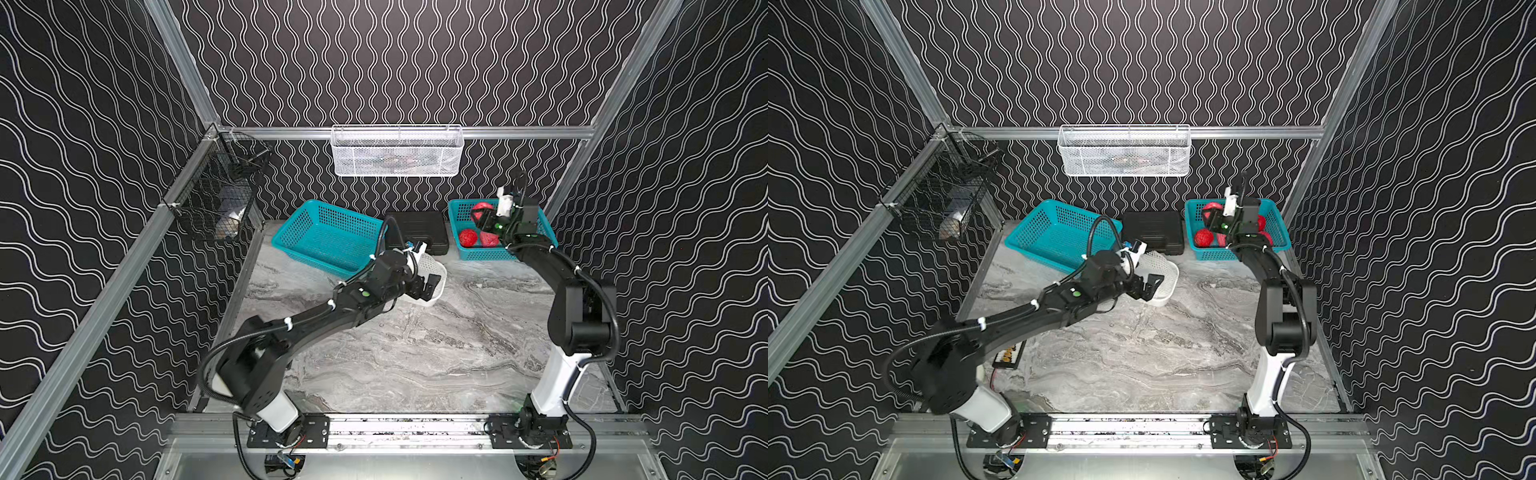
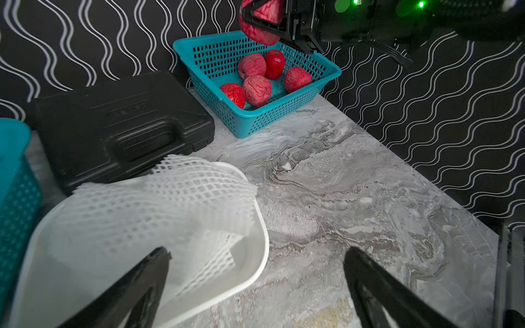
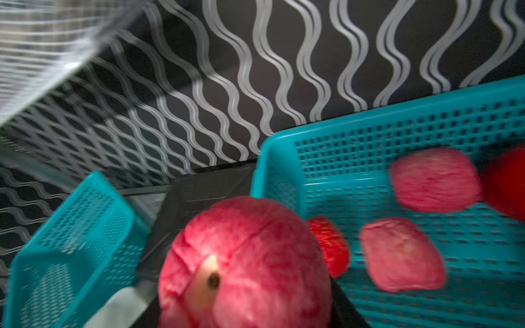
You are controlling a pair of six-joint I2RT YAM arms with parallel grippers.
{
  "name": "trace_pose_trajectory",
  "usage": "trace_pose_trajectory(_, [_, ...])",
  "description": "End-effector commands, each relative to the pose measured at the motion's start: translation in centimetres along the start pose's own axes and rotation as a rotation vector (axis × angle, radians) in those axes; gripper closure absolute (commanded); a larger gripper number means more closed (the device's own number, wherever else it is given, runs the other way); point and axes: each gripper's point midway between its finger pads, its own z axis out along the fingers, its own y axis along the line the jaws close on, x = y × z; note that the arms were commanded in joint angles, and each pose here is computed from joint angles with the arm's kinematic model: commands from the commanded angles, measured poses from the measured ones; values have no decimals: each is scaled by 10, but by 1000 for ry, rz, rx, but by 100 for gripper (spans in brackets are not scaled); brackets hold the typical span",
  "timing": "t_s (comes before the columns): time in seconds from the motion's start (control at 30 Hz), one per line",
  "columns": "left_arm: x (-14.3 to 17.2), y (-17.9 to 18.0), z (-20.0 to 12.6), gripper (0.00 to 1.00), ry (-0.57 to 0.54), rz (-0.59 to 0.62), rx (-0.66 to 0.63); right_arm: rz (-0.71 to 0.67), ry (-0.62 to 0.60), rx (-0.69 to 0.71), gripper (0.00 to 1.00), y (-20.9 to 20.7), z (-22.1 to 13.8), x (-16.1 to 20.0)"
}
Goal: Remove foam nets from apples
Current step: Place the apple in the basket.
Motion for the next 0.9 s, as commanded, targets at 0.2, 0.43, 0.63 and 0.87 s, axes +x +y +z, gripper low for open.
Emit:
trace_pose_trajectory(0.2, [-5,-17,49,1,4,35,78,61,126,298,62,-134,42,16])
trace_pose_trajectory(0.43, [-12,-4,39,0,-17,82,8,78,155,376,45,-163,53,29])
trace_pose_trajectory(0.63, [-18,25,3,1,-52,73,-61,51,134,398,9,-162,44,17])
trace_pose_trajectory(0.87, [-11,88,-64,1,-113,40,-300,38,41,325,0,-116,-3,-42])
